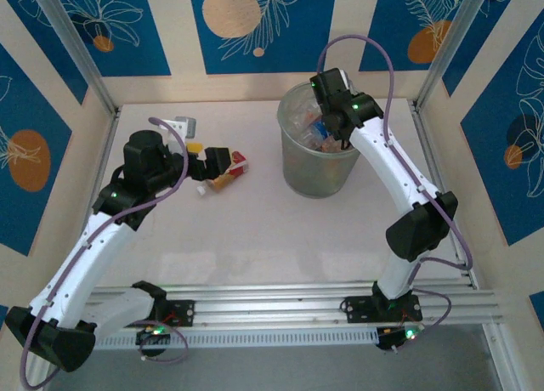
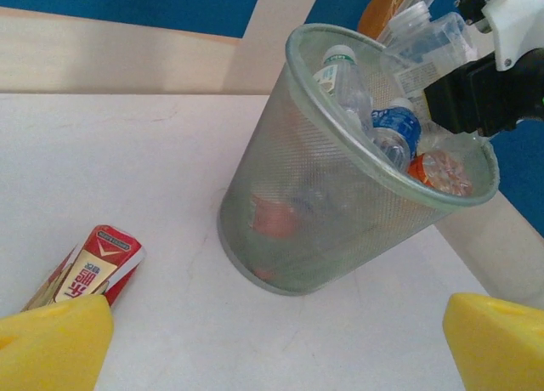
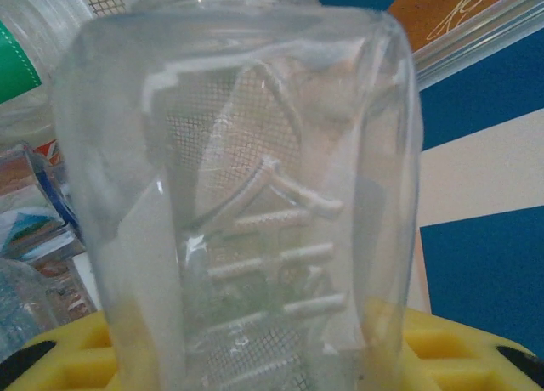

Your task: Put the plastic bottles in the bin

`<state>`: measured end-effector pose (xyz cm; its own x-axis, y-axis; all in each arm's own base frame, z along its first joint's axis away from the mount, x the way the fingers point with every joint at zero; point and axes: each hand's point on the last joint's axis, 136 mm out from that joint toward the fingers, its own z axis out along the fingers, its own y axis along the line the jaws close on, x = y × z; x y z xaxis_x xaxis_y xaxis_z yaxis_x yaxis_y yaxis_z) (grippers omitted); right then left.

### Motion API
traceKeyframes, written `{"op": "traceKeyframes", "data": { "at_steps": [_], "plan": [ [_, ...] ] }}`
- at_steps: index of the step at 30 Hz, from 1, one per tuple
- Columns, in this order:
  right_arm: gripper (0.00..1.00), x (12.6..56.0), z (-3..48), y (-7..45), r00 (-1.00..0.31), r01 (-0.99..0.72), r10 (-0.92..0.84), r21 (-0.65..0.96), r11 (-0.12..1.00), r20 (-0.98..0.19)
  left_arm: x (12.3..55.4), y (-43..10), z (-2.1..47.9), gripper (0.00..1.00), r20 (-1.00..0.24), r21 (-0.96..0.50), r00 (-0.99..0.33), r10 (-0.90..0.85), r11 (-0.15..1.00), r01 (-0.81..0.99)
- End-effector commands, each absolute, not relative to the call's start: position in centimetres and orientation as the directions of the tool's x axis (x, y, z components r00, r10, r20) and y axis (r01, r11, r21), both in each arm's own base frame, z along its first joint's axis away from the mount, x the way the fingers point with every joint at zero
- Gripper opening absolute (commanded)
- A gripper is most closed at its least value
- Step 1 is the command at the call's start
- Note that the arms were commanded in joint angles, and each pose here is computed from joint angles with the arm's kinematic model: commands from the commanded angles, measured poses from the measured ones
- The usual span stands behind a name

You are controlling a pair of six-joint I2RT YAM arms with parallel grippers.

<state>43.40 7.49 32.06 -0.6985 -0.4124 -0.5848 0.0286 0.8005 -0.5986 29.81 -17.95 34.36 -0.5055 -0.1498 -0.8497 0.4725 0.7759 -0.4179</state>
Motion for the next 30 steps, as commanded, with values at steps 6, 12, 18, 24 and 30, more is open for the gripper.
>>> {"op": "traceKeyframes", "data": {
  "at_steps": [6,12,18,24,30],
  "plan": [
    [0.37,43.1,33.2,5.8,-0.695,0.058,-0.384,-0.580,0.813,-0.608,30.4,-17.5,34.2,1.00,-0.851,-0.405,-0.505,-0.144,0.792,0.457],
    [0.54,44.7,32.0,6.3,-0.695,0.014,-0.401,-0.569,0.823,-0.597,30.7,-17.7,34.1,1.00,-0.849,-0.409,-0.509,-0.145,0.789,0.459],
    [0.75,46.2,33.8,6.9,-0.667,0.029,-0.416,-0.579,0.815,-0.618,30.9,-17.6,33.7,0.99,-0.845,-0.409,-0.514,-0.144,0.795,0.449],
    [0.77,46.3,37.0,7.9,-0.610,0.052,-0.407,-0.547,0.835,-0.680,30.9,-17.5,33.5,0.99,-0.844,-0.409,-0.517,-0.144,0.796,0.447],
    [0.67,46.4,37.4,8.8,-0.586,0.056,-0.401,-0.529,0.847,-0.704,30.9,-17.5,33.4,1.00,-0.843,-0.410,-0.517,-0.145,0.795,0.447]
  ]
}}
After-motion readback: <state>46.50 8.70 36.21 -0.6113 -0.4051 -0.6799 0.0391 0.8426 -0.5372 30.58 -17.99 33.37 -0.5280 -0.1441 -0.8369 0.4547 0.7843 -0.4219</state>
